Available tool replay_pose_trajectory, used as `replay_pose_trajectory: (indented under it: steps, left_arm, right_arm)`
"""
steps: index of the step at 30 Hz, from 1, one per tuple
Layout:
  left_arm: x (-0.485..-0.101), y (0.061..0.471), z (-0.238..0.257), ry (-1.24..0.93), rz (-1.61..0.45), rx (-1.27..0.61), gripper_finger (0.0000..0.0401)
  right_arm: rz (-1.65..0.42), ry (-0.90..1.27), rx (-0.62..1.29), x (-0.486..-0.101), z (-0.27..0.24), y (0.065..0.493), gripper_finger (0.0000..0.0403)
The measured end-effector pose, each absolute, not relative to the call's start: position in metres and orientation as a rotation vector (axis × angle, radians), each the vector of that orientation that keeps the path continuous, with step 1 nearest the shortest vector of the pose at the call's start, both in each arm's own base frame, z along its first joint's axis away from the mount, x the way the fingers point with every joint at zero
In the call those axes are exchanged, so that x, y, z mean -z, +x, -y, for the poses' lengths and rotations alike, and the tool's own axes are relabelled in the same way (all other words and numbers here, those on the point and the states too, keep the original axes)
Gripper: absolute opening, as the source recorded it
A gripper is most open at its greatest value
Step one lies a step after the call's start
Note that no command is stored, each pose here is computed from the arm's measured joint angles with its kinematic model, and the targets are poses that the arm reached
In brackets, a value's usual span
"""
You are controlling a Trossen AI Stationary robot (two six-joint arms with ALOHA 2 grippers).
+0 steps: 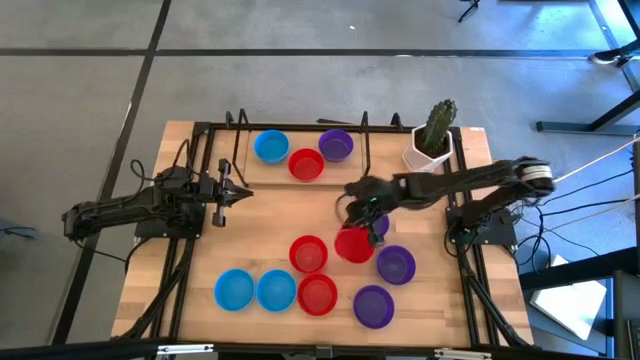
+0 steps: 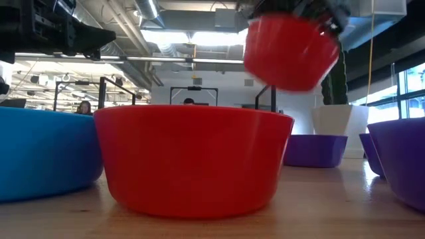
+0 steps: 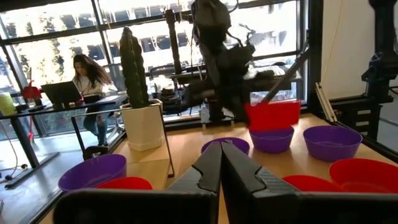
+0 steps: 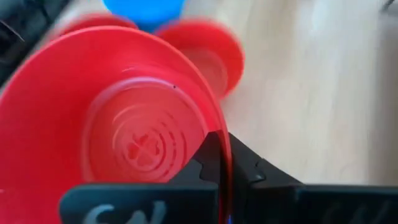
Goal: Pick & Place Mini bowls
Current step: Stack the red bowl on top of the red bowl on the shelf
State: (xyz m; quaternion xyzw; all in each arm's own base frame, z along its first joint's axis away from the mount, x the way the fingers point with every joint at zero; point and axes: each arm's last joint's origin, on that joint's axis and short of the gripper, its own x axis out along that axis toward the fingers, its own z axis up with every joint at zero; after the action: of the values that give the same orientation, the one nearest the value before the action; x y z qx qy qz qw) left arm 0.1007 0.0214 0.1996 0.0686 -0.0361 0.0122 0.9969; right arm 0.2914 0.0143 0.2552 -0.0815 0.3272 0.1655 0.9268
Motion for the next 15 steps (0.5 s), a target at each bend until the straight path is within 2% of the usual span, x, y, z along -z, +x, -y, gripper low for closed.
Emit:
replay_pose_trajectory:
  steps: [7, 15]
  left_arm:
    - [-0.200, 0.101, -0.021, 0.136, 0.073, -0.024, 0.0007]
    - [-0.200, 0.101, -0.021, 0.135, 0.073, -0.024, 0.0003]
  right_arm:
    - [-0.349, -0.075, -0.350, -0.256, -0.007, 0.223, 0.0002]
    - [-0.181, -0.029, -0.222, -0.220, -0.001, 0.163, 0.0003]
